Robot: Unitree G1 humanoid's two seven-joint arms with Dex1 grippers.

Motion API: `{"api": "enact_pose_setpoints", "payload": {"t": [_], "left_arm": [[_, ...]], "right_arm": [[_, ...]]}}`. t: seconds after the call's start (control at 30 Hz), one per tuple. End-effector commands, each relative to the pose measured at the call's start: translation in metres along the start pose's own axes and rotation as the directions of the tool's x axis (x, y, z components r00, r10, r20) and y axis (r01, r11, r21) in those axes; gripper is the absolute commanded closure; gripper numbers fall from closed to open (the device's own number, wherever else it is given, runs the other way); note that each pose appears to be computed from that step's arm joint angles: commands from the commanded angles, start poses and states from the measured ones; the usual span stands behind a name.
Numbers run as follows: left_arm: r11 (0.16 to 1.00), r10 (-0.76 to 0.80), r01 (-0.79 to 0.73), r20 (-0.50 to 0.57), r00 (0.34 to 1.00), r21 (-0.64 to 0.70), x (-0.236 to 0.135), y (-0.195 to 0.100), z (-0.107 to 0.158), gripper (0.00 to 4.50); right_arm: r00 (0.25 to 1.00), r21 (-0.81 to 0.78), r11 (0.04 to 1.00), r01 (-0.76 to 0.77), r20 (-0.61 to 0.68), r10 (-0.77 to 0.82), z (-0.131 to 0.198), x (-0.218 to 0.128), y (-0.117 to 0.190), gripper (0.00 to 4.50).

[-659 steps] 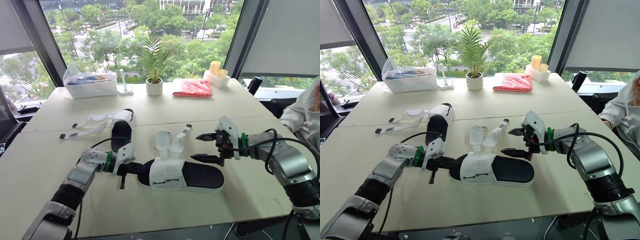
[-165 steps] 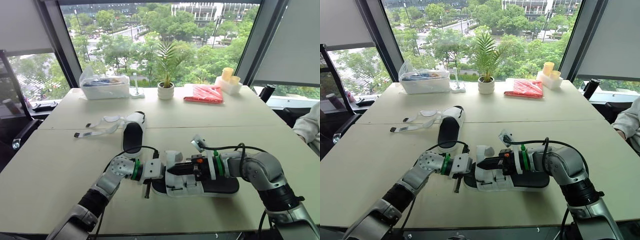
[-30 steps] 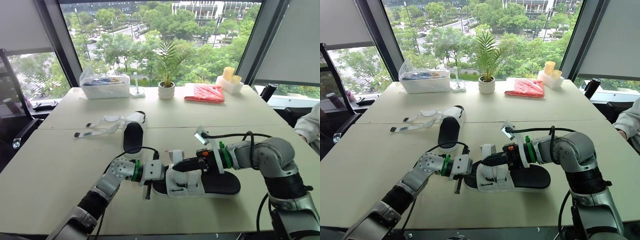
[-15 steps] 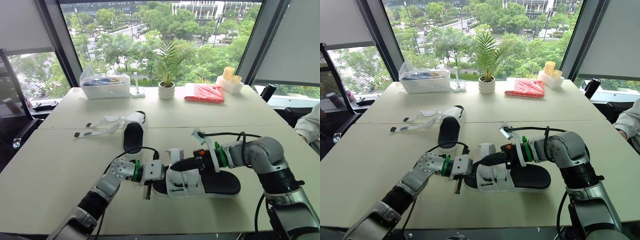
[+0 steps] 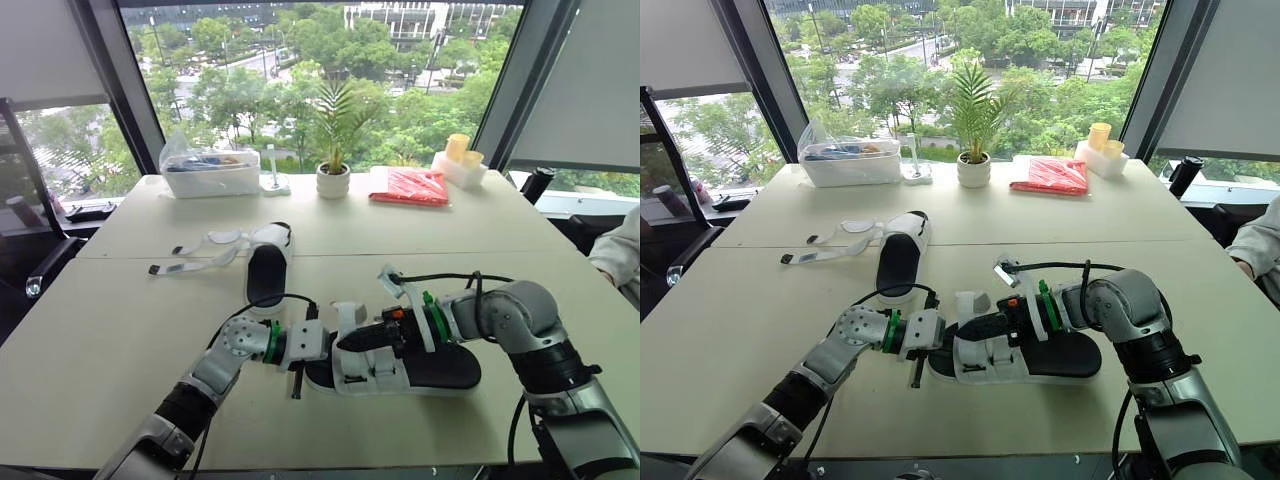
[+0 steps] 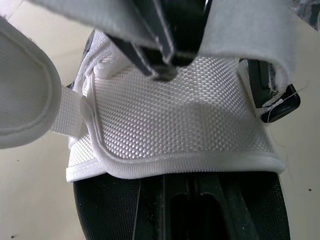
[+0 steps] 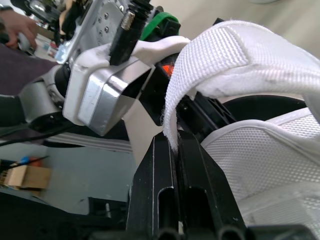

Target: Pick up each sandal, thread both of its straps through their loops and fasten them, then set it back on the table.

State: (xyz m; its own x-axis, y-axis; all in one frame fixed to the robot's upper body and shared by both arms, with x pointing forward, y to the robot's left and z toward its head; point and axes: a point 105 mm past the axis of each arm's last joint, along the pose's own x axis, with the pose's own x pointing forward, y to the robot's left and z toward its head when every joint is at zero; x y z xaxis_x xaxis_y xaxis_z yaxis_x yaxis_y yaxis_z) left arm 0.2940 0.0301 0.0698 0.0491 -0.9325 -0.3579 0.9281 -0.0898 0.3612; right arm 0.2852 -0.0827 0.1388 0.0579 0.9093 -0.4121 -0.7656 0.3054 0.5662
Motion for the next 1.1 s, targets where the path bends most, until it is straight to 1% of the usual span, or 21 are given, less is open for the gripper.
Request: {"api": "enact_pose_setpoints", "payload": {"t": [0.03, 0.17, 0.37, 0.43, 0.53, 0.77, 0.87, 0.97, 1.1], "left_arm": [[0.986, -0.085, 0.055, -0.189, 0.978, -0.159, 0.003, -0.034, -0.054, 4.5], [0.986, -0.084, 0.054, -0.187, 0.979, -0.16, 0.003, -0.034, -0.054, 4.5], [0.985, -0.085, 0.054, -0.189, 0.978, -0.162, 0.003, -0.034, -0.055, 4.5], [0.985, -0.084, 0.053, -0.189, 0.978, -0.162, 0.003, -0.034, -0.055, 4.5], [0.985, -0.081, 0.051, -0.188, 0.979, -0.162, 0.003, -0.033, -0.054, 4.5], [0.986, -0.08, 0.05, -0.186, 0.979, -0.161, 0.003, -0.033, -0.054, 4.5], [0.986, -0.08, 0.05, -0.186, 0.979, -0.161, 0.003, -0.033, -0.054, 4.5], [0.986, -0.08, 0.05, -0.186, 0.979, -0.161, 0.003, -0.033, -0.054, 4.5], [0.986, -0.079, 0.048, -0.187, 0.979, -0.161, 0.003, -0.032, -0.054, 4.5]], "right_arm": [[0.999, -0.045, 0.998, 0.054, 0.003, -0.054, 0.0, -0.001, -0.011, 4.46], [0.995, -0.102, 0.991, 0.091, 0.037, -0.088, 0.007, -0.002, -0.019, 4.46], [0.998, -0.158, 0.986, 0.057, 0.013, -0.056, 0.006, -0.004, -0.01, 4.46], [0.999, -0.18, 0.983, 0.039, -0.002, -0.04, 0.003, -0.004, -0.005, 4.46], [0.999, -0.259, 0.966, 0.01, -0.049, -0.023, -0.007, -0.002, 0.004, 4.46], [0.995, -0.357, 0.934, -0.011, -0.097, -0.026, -0.018, 0.004, 0.014, 4.46], [0.991, -0.381, 0.924, 0.002, -0.12, -0.052, -0.028, 0.009, 0.012, 4.46], [0.984, -0.413, 0.906, 0.089, -0.107, -0.146, -0.034, 0.012, -0.004, 4.46], [0.986, -0.416, 0.908, 0.049, -0.127, -0.111, -0.04, 0.009, 0.004, 4.46]]}}
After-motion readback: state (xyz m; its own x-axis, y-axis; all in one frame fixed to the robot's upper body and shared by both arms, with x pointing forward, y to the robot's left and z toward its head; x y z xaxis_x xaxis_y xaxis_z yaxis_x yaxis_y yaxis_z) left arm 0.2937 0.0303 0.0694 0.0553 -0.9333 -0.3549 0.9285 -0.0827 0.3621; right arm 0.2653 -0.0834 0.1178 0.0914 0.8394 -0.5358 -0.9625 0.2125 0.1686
